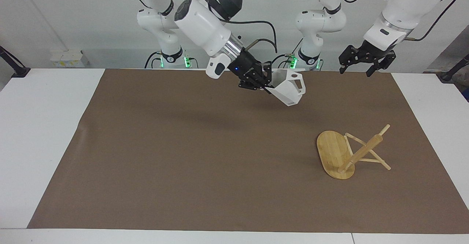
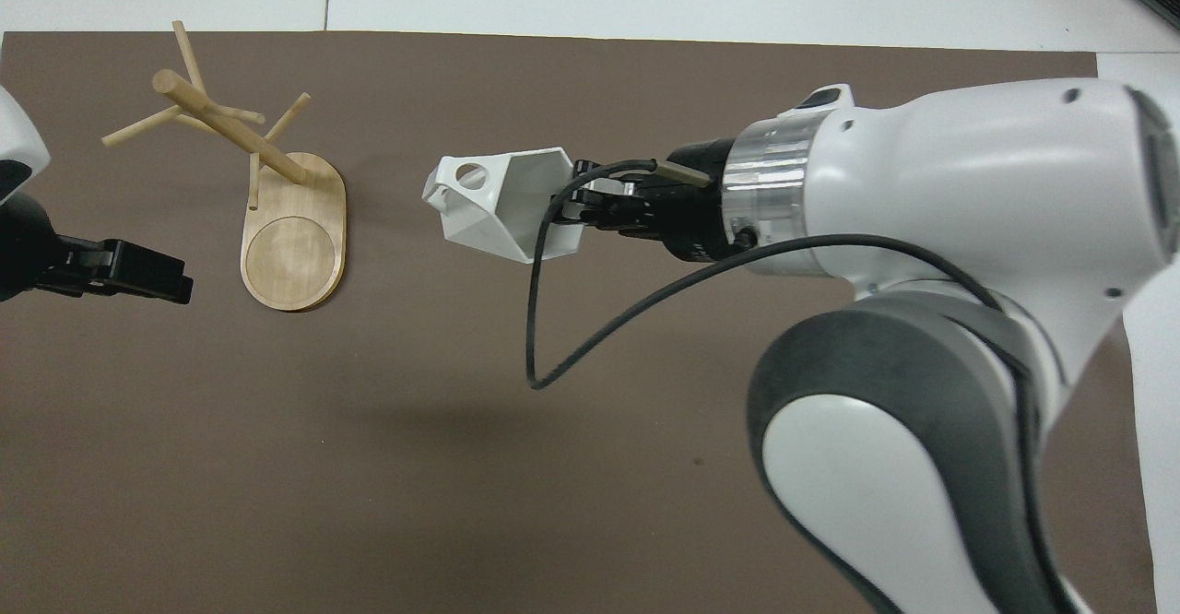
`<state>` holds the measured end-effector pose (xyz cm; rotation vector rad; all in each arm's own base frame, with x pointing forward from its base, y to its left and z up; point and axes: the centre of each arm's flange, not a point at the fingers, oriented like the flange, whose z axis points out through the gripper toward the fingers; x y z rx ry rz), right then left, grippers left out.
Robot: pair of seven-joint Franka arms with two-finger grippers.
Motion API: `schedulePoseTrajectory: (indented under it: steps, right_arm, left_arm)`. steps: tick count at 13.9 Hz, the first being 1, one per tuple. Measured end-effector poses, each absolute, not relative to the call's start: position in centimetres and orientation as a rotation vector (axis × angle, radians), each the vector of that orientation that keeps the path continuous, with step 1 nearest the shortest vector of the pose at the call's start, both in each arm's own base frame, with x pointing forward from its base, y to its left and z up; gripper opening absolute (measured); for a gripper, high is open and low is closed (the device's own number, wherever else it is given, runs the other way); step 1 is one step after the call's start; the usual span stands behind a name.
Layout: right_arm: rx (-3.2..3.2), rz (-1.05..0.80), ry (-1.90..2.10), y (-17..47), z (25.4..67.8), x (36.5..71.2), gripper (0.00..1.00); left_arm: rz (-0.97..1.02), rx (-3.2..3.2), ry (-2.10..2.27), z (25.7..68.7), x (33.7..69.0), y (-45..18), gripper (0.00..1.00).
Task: Hang cup on rack
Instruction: 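Lift the mug and carry it toward the wooden mug tree, then grasp the mug with the left gripper while the right gripper holds it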
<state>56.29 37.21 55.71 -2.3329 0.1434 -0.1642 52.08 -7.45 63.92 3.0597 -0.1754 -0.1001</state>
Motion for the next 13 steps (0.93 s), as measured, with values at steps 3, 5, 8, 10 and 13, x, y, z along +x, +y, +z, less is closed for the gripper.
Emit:
schedulePoseTrajectory:
  steps: [3,5,8,10,13]
  right_arm:
    - [-2.331,-0.151,0.128,38.4,55.1,55.9,0.06]
    - [-2.326,-0.156,0.116,39.2,55.2,55.5,0.06]
    - [-2.298,-0.198,0.104,40.9,55.8,54.5,0.06]
    - [-2.293,-0.186,0.090,41.8,55.8,53.8,0.06]
    - [-2.302,-0.153,0.066,42.7,55.5,53.1,0.06]
  left_arm:
    - [-0.101,3.046,-0.011,64.1,52.0,-7.8,1.00]
    - [-0.099,2.987,0.157,64.3,52.1,-8.4,1.00]
    - [-0.080,2.857,0.516,64.8,52.7,-8.9,1.00]
    - [-0.113,2.747,0.748,64.6,53.4,-8.5,1.00]
    - [-0.219,2.585,1.049,62.8,55.1,-8.6,1.00]
